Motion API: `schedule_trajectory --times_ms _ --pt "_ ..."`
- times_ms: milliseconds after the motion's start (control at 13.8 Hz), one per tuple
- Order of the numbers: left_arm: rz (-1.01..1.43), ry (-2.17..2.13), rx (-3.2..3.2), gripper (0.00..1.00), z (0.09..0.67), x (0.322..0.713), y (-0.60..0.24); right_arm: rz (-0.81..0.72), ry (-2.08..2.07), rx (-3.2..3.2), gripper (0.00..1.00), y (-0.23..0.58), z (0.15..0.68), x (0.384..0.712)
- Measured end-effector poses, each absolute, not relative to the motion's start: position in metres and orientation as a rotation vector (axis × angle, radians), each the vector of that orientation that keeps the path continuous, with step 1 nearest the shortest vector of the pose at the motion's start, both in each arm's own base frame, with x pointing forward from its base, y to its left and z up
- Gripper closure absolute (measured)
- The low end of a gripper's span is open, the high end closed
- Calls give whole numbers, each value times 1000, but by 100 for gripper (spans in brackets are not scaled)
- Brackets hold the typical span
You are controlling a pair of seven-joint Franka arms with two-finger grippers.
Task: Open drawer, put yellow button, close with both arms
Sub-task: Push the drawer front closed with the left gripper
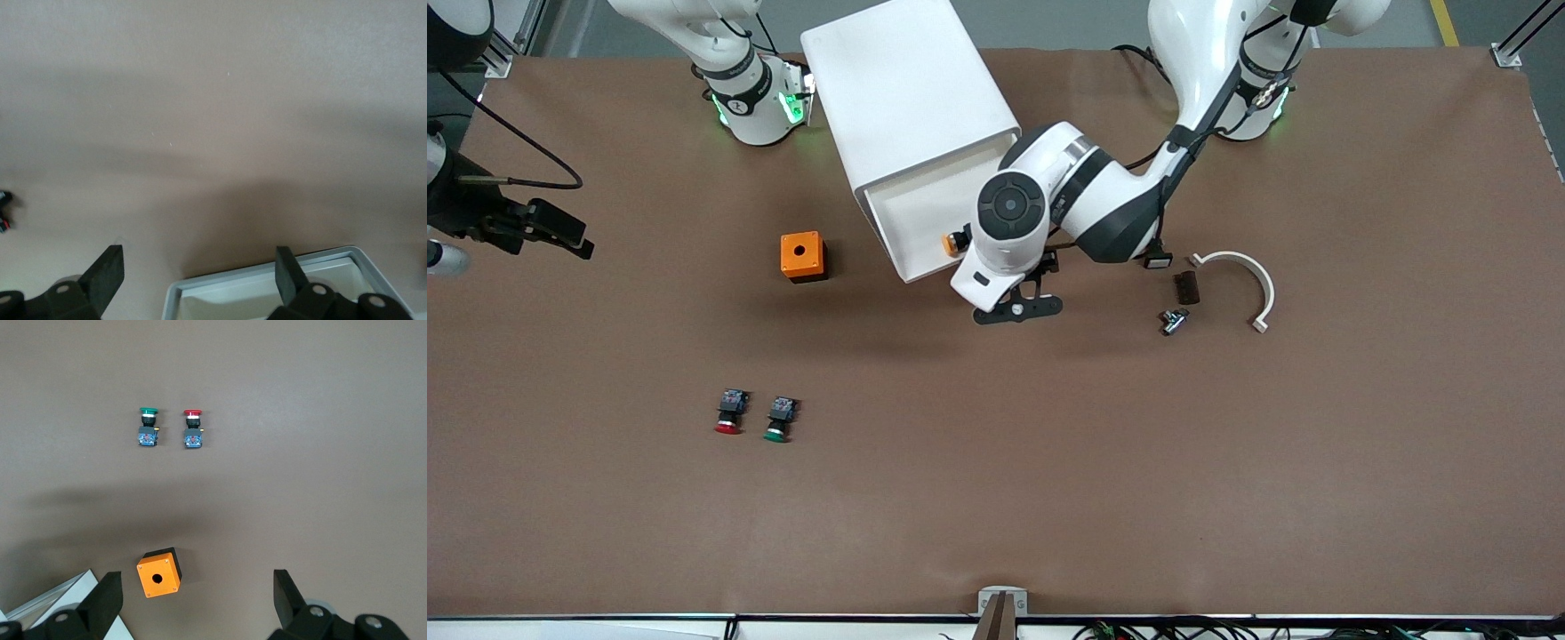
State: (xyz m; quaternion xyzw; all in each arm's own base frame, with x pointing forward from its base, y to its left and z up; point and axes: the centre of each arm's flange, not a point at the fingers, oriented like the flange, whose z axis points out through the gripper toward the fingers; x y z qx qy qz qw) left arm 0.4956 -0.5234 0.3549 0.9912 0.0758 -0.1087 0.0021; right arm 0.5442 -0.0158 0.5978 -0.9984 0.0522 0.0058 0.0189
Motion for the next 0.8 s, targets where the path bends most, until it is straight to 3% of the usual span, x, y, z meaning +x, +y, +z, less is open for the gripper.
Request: schedule_trajectory --times_ms 796 --pt "-528 437 3040 0 358 409 -593 17 162 -3100 0 -16 598 544"
